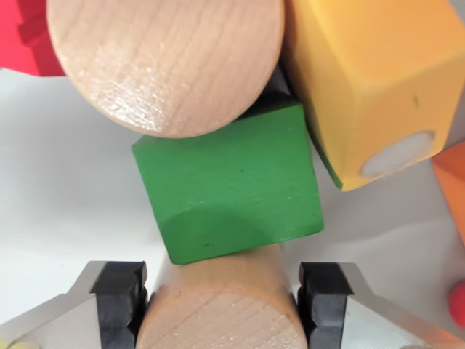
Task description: Pick an object from the bin
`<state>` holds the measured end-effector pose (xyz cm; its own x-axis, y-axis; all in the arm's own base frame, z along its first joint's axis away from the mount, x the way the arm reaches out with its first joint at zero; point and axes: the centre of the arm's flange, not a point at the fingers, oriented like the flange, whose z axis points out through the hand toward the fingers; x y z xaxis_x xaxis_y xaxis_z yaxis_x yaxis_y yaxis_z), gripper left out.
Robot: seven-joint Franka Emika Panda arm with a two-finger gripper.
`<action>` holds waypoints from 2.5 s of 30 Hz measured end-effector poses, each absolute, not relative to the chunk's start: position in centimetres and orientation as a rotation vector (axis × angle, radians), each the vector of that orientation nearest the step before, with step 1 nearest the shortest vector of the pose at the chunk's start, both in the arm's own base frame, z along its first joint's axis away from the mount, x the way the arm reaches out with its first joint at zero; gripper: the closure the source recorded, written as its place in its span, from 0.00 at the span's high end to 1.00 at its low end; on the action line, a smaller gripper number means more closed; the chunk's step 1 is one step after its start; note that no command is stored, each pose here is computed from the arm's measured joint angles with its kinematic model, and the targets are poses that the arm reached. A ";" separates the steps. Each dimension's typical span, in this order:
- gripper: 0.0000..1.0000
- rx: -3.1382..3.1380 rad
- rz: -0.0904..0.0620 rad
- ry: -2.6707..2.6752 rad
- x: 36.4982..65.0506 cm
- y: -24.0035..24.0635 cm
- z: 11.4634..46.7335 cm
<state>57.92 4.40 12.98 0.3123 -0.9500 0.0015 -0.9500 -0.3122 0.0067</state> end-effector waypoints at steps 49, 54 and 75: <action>0.00 2.545 0.000 -1.844 58.1 4.4 22.9; 0.00 2.545 -0.001 -1.844 58.1 4.4 24.8; 0.00 2.545 -0.002 -1.847 58.0 4.4 33.4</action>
<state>58.01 4.40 33.43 0.3100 -0.9507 -0.0032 -0.9507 -0.3100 -0.0021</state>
